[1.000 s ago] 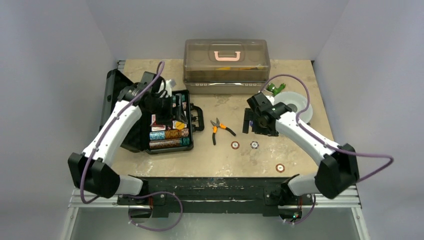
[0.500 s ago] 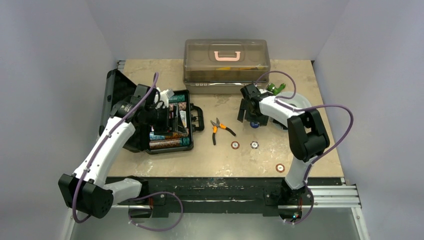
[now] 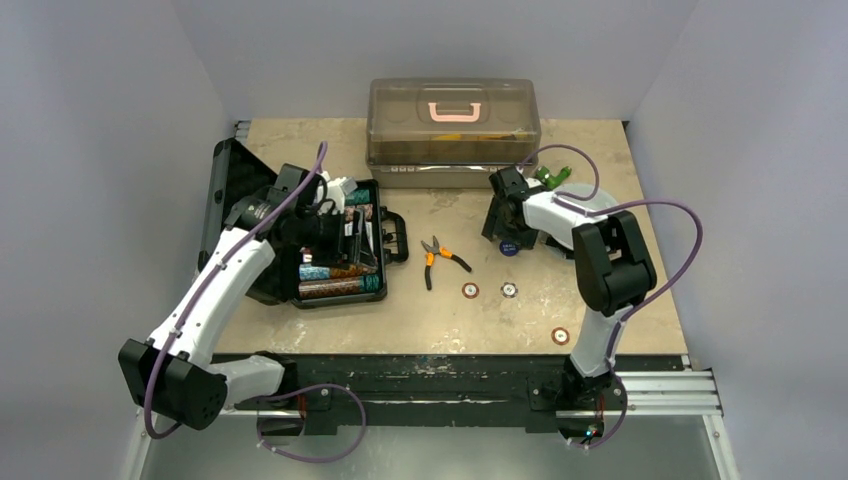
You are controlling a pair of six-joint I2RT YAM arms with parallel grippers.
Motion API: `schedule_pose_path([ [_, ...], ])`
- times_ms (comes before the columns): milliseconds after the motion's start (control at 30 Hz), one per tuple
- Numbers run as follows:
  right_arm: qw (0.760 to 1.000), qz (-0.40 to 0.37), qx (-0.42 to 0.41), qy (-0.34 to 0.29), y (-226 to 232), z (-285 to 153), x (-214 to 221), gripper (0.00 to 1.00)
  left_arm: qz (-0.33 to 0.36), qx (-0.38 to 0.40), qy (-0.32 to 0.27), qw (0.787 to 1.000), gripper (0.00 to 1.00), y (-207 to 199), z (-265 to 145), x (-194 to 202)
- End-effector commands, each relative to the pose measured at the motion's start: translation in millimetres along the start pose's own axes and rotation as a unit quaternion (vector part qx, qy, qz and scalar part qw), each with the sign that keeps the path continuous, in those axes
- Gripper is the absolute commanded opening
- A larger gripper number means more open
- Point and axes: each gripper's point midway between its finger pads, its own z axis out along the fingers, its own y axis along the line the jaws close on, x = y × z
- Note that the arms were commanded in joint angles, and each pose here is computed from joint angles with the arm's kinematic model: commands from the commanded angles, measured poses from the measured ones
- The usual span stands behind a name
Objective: Pack up texas hold em set
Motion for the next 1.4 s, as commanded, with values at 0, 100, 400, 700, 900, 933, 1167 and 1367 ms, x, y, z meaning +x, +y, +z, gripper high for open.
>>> schedule_pose_path([
  [0, 1.000, -0.002, 0.011, 0.018, -10.9, 7.8, 12.0, 0.71, 0.020, 0.011, -0.015, 1.000, 0.71, -9.3, -5.3, -13.2],
  [100, 0.999, -0.004, 0.015, 0.037, -14.2, 7.8, 22.3, 0.62, 0.016, 0.010, -0.013, 1.000, 0.72, -10.7, -6.4, -14.6],
  [400, 0.999, -0.006, 0.016, 0.046, -32.9, -0.6, 46.8, 0.56, -0.004, 0.020, -0.010, 1.000, 0.72, -13.2, -6.9, -4.6],
  [700, 0.999, -0.030, 0.013, 0.040, -28.7, 9.3, 41.8, 0.56, -0.013, 0.023, -0.019, 0.999, 0.72, -16.4, -19.6, 10.9],
  [900, 0.999, -0.034, 0.002, 0.038, -22.9, 13.6, 39.3, 0.56, -0.019, 0.020, -0.032, 0.999, 0.72, -17.1, -28.7, 19.5],
  [933, 0.999, -0.035, 0.002, 0.037, -23.0, 14.0, 38.8, 0.56, -0.019, 0.020, -0.033, 0.999, 0.72, -17.2, -30.0, 20.8],
  [1167, 0.999, -0.042, -0.003, 0.035, -19.1, 18.3, 36.3, 0.56, -0.025, 0.023, -0.034, 0.999, 0.72, -18.0, -32.8, 26.4],
  [1367, 0.998, -0.053, -0.014, 0.043, -15.9, 20.7, 40.1, 0.49, -0.024, 0.026, -0.038, 0.999, 0.72, -20.0, -35.2, 26.7],
])
